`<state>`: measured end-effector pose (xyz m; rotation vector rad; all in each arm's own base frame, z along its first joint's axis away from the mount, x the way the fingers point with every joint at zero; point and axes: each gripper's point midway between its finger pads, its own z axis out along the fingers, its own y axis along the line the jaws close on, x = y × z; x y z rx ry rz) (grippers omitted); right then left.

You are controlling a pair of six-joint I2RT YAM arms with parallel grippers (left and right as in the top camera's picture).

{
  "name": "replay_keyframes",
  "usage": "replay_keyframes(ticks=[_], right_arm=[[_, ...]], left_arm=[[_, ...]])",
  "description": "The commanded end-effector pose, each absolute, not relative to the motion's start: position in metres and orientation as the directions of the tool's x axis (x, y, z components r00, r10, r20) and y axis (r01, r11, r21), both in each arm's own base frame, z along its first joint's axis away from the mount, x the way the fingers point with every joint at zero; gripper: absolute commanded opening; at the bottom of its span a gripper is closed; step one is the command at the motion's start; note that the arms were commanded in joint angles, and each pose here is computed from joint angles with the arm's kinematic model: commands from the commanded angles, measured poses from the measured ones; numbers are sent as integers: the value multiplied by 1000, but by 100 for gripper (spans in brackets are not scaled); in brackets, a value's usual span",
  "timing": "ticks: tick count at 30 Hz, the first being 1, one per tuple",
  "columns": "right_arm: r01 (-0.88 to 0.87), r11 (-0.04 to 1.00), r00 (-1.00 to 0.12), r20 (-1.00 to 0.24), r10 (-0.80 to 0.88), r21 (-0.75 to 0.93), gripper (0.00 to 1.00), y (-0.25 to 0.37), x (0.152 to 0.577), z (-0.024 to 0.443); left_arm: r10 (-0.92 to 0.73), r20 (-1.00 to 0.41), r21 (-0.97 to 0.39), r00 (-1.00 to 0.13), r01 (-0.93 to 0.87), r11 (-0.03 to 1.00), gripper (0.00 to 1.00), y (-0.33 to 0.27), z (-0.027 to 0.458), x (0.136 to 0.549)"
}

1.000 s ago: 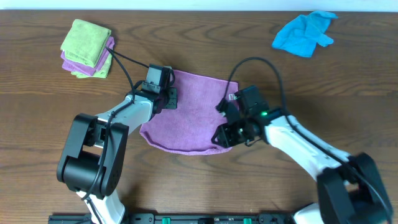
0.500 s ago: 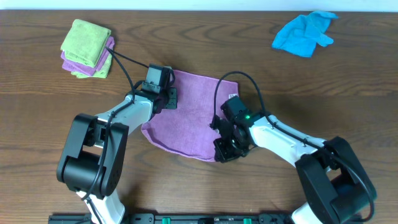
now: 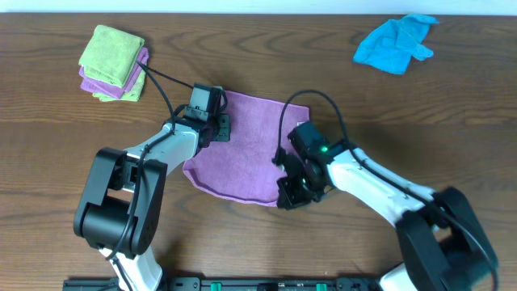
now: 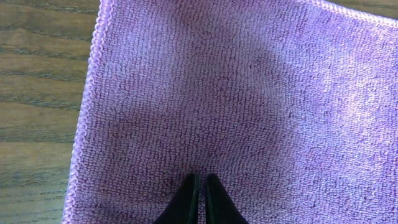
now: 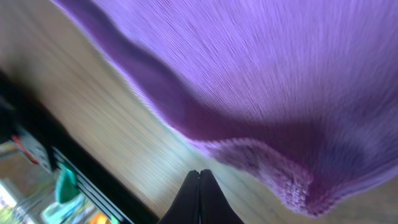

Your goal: Fold the cloth

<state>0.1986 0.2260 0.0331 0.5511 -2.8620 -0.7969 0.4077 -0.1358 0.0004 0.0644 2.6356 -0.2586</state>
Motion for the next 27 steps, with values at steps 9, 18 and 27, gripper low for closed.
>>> replay_keyframes(ticks=[9,18,27], right_arm=[[-367,863,-929,-91,-358,347,2,208,235,28],[-302,915,-953,-57,-298,267,1,185,250,6],[-291,893,-950,7,-312,343,2,194,231,10]], left_arm=[[-7,-445,-161,-896,73,984,7,-131,-9,402],[-6,-444,-160,-896,73,984,7,-131,-10,402],[-7,-444,-160,-896,72,984,7,-131,-9,402]])
